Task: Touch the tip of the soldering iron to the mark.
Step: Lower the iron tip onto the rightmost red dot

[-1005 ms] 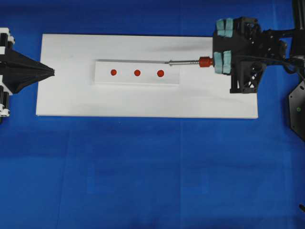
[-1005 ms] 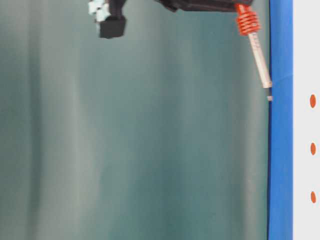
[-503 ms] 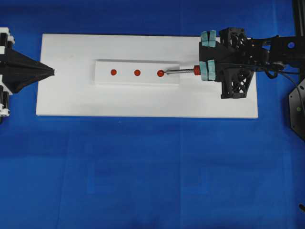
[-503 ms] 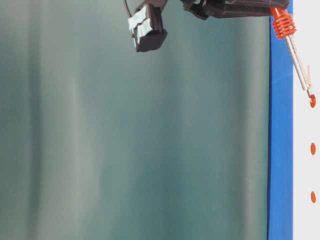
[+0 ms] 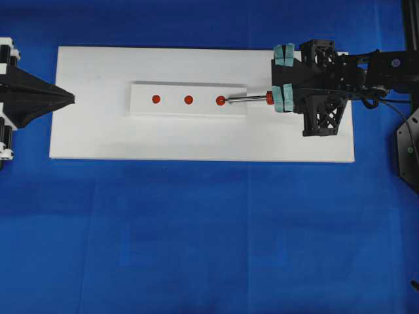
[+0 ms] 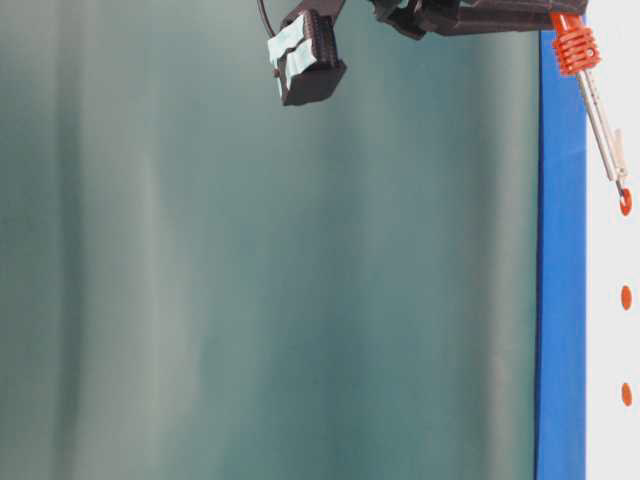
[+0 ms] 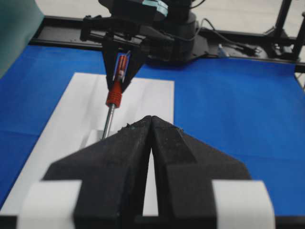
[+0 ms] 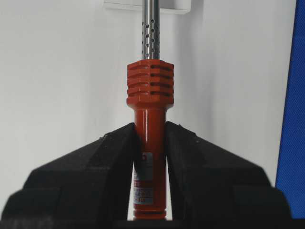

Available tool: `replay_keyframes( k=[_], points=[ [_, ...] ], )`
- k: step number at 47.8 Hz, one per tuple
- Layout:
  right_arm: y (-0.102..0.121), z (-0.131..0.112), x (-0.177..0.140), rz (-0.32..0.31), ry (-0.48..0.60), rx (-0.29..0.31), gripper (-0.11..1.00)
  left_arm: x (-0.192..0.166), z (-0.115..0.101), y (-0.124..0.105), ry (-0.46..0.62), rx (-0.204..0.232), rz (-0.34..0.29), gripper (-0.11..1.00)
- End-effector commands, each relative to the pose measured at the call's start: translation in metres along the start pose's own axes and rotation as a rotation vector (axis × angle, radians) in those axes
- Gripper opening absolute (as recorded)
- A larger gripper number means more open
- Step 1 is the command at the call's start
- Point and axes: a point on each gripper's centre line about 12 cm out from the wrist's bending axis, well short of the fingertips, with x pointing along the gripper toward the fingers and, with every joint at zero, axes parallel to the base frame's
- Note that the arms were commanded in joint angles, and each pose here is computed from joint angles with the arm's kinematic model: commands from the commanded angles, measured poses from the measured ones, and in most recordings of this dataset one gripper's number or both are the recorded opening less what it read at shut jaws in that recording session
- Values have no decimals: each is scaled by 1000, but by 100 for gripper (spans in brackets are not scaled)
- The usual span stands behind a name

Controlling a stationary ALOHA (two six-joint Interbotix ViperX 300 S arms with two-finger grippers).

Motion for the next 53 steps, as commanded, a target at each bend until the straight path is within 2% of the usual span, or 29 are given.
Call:
replay_keyframes(
  k=[1, 53],
  points=[
    [-1, 5, -4, -3, -26, 2, 6, 1, 4, 0, -14, -1, 1, 0],
    [0, 5, -1, 0, -23, 5, 6, 1, 4, 0, -14, -1, 1, 0]
  ],
)
